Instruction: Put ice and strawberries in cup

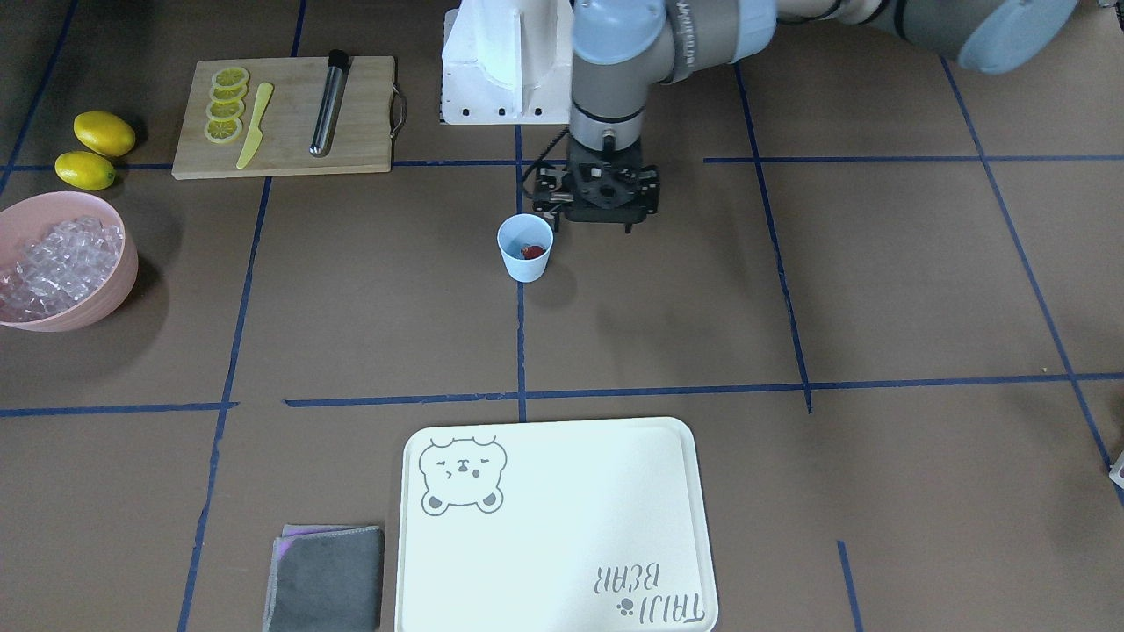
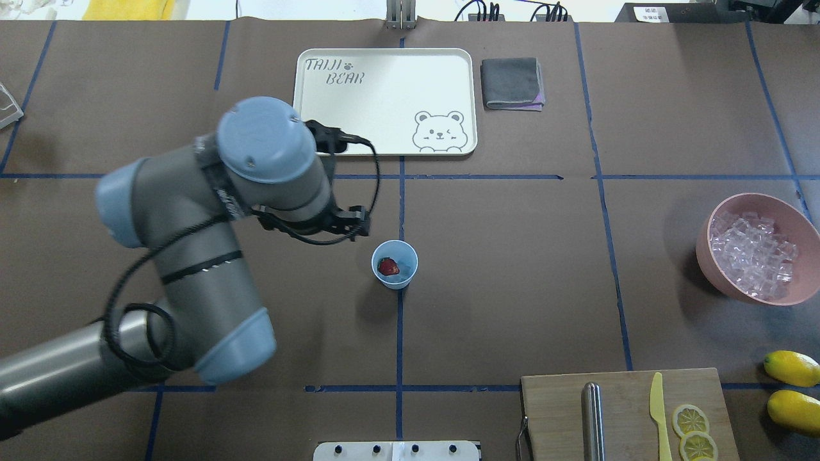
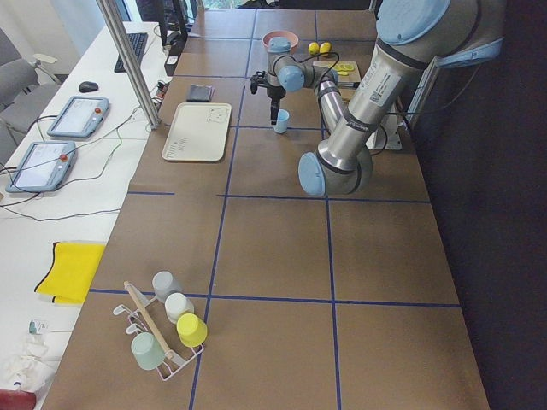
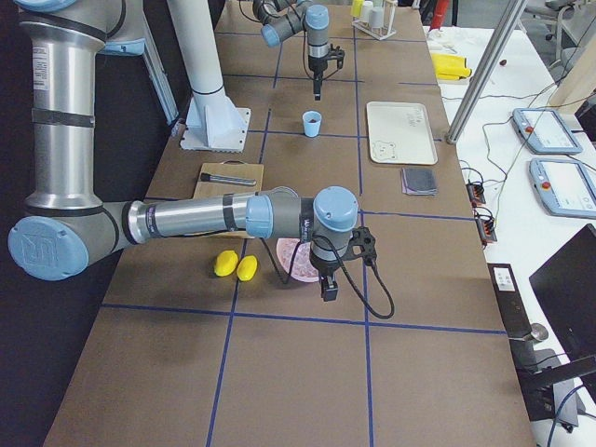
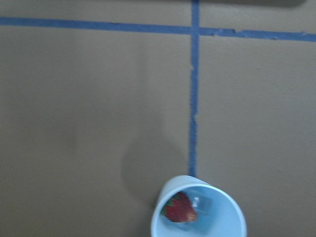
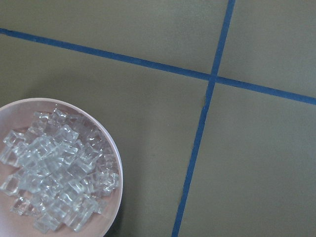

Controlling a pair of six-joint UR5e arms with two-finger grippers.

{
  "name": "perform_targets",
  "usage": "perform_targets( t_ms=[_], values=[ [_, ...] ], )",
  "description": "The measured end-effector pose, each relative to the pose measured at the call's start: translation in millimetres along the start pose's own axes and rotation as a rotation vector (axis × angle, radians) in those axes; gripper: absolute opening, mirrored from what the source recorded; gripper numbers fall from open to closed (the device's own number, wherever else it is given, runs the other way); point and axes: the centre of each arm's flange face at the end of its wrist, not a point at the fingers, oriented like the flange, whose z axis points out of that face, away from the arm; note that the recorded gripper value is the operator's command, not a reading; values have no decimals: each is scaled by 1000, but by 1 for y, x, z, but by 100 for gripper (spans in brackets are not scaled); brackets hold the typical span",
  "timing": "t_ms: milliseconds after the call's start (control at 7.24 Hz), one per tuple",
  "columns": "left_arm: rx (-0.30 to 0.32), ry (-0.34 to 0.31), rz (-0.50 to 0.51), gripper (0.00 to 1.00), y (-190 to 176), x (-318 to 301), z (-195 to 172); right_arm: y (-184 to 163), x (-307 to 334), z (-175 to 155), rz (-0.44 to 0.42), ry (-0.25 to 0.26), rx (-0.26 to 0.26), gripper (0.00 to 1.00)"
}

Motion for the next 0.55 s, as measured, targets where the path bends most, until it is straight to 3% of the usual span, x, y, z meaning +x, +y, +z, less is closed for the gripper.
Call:
perform_targets(
  t_ms=[553],
  values=[
    [-82,-15,208,100,-56,-280,-43,1,1,1,0,1,-2,99]
  ],
)
